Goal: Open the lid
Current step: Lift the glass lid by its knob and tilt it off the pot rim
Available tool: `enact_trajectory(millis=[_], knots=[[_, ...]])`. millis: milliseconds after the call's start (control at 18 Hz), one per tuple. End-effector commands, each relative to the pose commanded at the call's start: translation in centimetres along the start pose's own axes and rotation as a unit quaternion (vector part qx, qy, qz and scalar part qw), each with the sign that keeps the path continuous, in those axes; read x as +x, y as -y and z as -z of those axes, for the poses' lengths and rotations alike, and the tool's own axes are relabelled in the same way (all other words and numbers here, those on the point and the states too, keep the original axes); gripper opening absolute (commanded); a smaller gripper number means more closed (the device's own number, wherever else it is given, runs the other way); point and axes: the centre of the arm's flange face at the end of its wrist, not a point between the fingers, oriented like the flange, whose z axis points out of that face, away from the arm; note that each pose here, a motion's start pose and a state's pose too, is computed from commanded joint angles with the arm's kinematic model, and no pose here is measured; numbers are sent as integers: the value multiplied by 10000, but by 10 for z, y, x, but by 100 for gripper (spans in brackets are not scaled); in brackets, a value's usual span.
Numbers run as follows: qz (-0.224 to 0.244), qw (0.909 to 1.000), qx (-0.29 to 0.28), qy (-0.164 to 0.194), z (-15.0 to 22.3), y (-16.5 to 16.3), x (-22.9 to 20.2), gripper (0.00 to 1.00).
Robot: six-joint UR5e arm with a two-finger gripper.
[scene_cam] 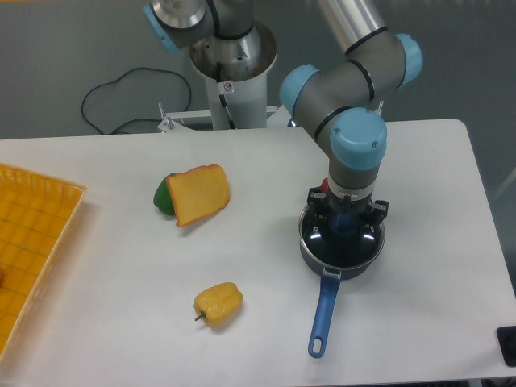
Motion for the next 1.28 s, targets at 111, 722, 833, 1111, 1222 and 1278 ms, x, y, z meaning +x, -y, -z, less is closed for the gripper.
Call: enact_trajectory(millis=[111, 722, 833, 1111, 1222, 1278], knots=[[8, 10000, 16, 6, 2, 0, -1, 42], [-353, 9992, 95, -129, 54, 16, 15, 40], [-788, 9968, 96, -98, 64, 17, 23, 40], [-1326, 9910, 157, -5, 93, 16, 44, 39], [-1607, 9869, 148, -18, 98, 20, 57, 39], [-1674, 9857, 184, 13, 104, 23, 59, 39]])
